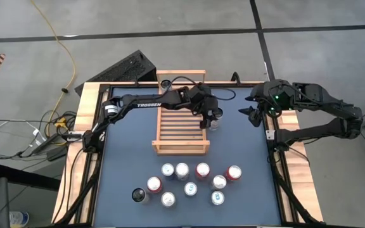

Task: Place canned beverage on shelf
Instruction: Put the right white soda can on the shelf aligned with the other white soda can

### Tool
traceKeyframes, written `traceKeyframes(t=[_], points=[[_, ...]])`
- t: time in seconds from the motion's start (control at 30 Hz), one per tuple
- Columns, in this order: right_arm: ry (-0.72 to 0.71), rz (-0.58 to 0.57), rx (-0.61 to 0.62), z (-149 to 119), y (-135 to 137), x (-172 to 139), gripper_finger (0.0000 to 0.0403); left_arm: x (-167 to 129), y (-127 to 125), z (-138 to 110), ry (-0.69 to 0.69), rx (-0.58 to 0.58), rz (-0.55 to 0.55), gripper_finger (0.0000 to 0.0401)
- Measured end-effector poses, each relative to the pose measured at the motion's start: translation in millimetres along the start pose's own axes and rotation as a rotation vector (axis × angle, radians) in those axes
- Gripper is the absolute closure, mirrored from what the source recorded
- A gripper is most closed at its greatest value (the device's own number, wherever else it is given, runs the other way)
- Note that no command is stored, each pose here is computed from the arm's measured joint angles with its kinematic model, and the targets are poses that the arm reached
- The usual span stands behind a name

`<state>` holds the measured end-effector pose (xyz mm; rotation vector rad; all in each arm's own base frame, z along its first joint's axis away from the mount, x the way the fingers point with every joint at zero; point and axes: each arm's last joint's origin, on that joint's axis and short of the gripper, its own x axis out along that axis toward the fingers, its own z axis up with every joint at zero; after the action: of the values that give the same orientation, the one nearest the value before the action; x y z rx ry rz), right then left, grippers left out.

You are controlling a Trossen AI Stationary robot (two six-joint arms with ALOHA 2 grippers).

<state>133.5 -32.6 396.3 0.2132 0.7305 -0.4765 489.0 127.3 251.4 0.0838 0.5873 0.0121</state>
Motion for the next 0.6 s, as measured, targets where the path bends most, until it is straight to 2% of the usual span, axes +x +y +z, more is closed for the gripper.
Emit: traceKeyframes(t=[0.17, 0.37, 0.5, 0.6], points=[[0.002, -0.002, -0.007, 0, 0, 0, 0.0132, -11, -1, 17, -0.001, 0.024, -0.05, 0.0163], [0.018, -0.006, -0.011, -2, -1, 0, 0.0132, -26, 6, 39, -0.07, 0.063, -0.024, 0.0163], [0.028, -0.009, -0.014, -3, -1, -1, 0.0132, -34, 15, 46, -0.088, 0.088, -0.038, 0.0163], [0.025, -0.008, -0.013, -4, -2, -3, 0.0132, -47, 27, 49, -0.064, 0.084, -0.089, 0.0163]])
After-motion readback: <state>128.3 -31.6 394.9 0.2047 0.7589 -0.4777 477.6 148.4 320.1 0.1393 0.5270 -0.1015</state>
